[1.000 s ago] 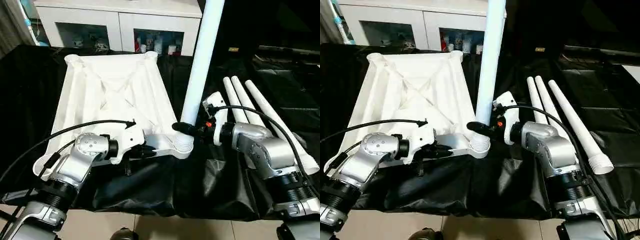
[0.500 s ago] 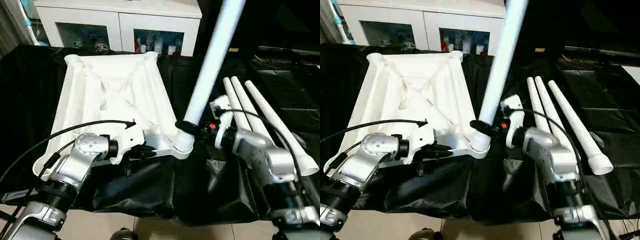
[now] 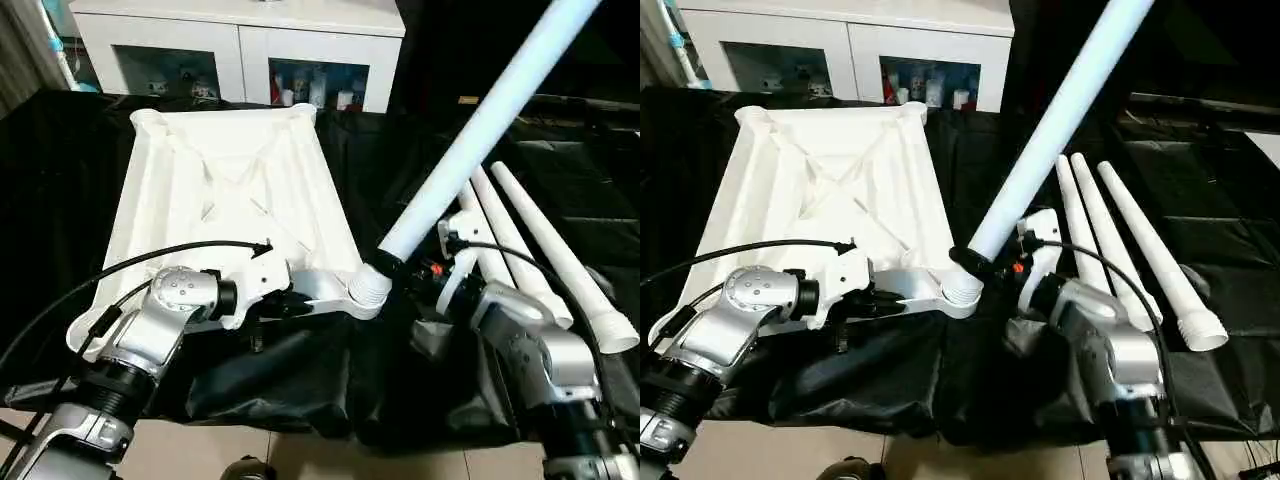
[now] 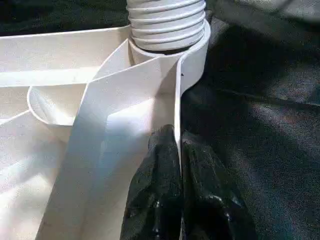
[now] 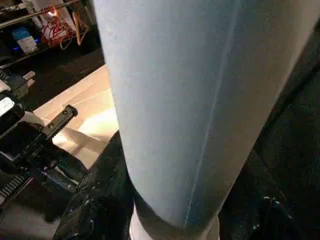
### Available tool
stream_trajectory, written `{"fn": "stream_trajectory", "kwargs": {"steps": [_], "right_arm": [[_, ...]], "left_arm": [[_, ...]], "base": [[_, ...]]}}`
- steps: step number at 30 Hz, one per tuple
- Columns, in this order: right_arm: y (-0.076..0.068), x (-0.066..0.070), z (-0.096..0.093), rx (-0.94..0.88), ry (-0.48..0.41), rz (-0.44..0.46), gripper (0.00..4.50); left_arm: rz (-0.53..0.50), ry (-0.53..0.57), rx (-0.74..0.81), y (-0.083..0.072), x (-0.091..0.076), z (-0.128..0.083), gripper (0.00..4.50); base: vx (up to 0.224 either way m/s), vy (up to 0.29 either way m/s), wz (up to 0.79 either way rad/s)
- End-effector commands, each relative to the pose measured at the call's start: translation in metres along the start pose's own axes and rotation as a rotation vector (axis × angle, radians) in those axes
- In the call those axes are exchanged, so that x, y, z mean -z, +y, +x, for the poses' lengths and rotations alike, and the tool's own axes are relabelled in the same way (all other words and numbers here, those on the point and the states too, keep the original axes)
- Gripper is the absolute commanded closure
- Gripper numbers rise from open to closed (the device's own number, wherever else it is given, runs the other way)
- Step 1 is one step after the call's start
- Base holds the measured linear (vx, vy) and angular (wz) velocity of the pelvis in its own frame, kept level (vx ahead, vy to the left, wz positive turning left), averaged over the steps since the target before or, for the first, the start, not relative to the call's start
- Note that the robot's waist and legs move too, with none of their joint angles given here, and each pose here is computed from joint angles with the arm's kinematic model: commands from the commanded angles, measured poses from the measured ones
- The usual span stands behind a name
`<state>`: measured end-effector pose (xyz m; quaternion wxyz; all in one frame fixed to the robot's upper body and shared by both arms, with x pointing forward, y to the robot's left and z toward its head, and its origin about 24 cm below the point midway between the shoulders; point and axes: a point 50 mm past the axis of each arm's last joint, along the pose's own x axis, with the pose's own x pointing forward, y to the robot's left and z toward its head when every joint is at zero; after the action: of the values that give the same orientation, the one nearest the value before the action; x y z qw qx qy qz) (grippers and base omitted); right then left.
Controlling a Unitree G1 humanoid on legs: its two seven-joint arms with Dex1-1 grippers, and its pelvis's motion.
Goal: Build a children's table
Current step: Insert table leg to table base, then rotate leg to tighten
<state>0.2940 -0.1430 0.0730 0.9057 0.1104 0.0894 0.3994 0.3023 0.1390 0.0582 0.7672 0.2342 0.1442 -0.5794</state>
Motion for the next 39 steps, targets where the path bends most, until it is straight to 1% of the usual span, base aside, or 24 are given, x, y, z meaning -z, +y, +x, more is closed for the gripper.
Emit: {"fn": "stream_trajectory", "kwargs": {"steps": [1,5,7,9,14,17,22,28,31,39], "right_arm": [[-0.003,0.026,-0.009,0.052,0.113,0.039,2.64],[0.001,0.029,-0.008,0.044,0.153,-0.009,2.64],[0.004,0.029,-0.006,0.02,0.197,-0.059,2.64],[0.006,0.029,-0.005,0.0,0.223,-0.089,2.64],[0.013,0.025,0.0,-0.068,0.275,-0.138,2.65],[0.014,0.024,0.002,-0.094,0.303,-0.153,2.65],[0.013,0.022,0.005,-0.119,0.334,-0.153,2.65],[0.003,0.027,0.008,-0.121,0.396,-0.17,2.65],[0.001,0.028,0.008,-0.116,0.401,-0.173,2.65],[-0.001,0.029,0.01,-0.077,0.375,-0.174,2.65]], "left_arm": [[0.0,-0.044,-0.006,-0.001,-0.005,0.002,4.5],[0.0,-0.042,-0.003,-0.001,-0.005,0.002,4.5],[0.001,-0.041,-0.002,-0.001,-0.005,0.002,4.5],[0.002,-0.041,-0.001,-0.001,-0.006,0.003,4.5],[0.003,-0.041,-0.001,-0.003,-0.006,0.004,4.5],[0.0,-0.039,-0.003,-0.003,-0.005,0.003,4.5],[-0.003,-0.039,-0.005,-0.004,-0.005,0.002,4.5],[-0.005,-0.037,-0.002,-0.004,-0.005,0.003,4.5],[-0.004,-0.036,-0.003,-0.004,-0.005,0.002,4.5],[-0.005,-0.031,-0.006,-0.004,-0.005,0.001,4.5]], "base": [[0.0,0.0,0.0],[0.0,0.0,0.0],[0.0,0.0,0.0],[0.0,0.0,0.0],[0.0,0.0,0.0],[0.0,0.0,0.0],[0.0,0.0,0.0],[0.0,0.0,0.0],[0.0,0.0,0.0],[0.0,0.0,0.0]]}}
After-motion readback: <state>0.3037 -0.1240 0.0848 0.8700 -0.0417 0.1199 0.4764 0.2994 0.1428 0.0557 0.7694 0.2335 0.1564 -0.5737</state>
